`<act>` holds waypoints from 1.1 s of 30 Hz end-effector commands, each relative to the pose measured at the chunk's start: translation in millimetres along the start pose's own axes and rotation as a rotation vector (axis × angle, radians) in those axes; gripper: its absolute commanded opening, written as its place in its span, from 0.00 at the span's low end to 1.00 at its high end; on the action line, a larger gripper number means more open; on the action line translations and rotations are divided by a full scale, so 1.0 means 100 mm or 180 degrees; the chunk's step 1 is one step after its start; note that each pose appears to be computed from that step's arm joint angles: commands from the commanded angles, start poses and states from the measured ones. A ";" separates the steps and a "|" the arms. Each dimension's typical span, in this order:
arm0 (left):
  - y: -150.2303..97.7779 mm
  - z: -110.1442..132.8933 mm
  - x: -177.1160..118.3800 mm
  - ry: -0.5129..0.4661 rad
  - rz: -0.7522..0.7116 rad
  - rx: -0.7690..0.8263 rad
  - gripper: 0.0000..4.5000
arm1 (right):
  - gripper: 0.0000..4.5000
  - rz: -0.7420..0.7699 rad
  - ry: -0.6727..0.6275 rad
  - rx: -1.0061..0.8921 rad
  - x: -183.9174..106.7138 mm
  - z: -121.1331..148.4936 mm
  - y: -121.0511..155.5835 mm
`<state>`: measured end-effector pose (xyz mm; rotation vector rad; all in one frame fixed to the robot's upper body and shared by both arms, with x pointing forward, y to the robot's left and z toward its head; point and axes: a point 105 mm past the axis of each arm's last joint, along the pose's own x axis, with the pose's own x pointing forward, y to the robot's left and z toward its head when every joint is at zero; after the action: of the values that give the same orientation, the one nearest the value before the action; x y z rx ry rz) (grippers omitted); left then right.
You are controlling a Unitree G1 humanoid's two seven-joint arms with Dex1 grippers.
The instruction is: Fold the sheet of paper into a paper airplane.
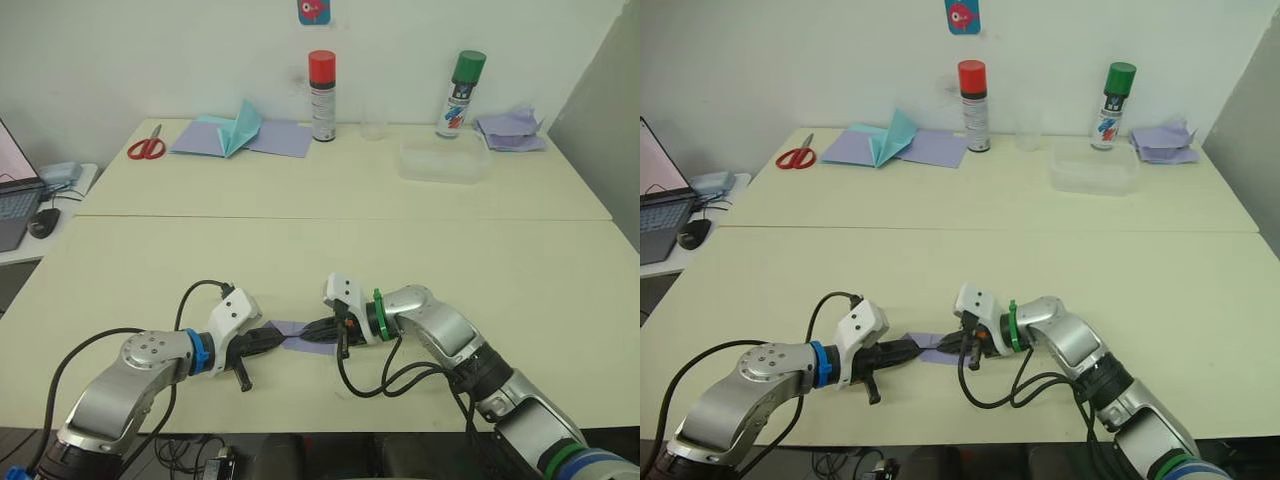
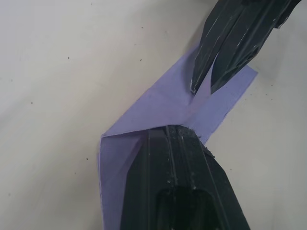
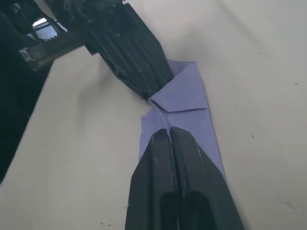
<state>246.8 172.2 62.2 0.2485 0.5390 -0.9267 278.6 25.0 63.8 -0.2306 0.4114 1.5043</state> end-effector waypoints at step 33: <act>0.21 -0.04 0.21 0.0357 0.0016 0.0250 0.00 | 0.30 0.0192 0.0083 -0.0089 -0.09 -0.02 0.11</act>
<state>278.1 160.3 71.4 0.3613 0.4977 -0.9751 271.8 18.9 64.2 -0.2748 0.4185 1.5479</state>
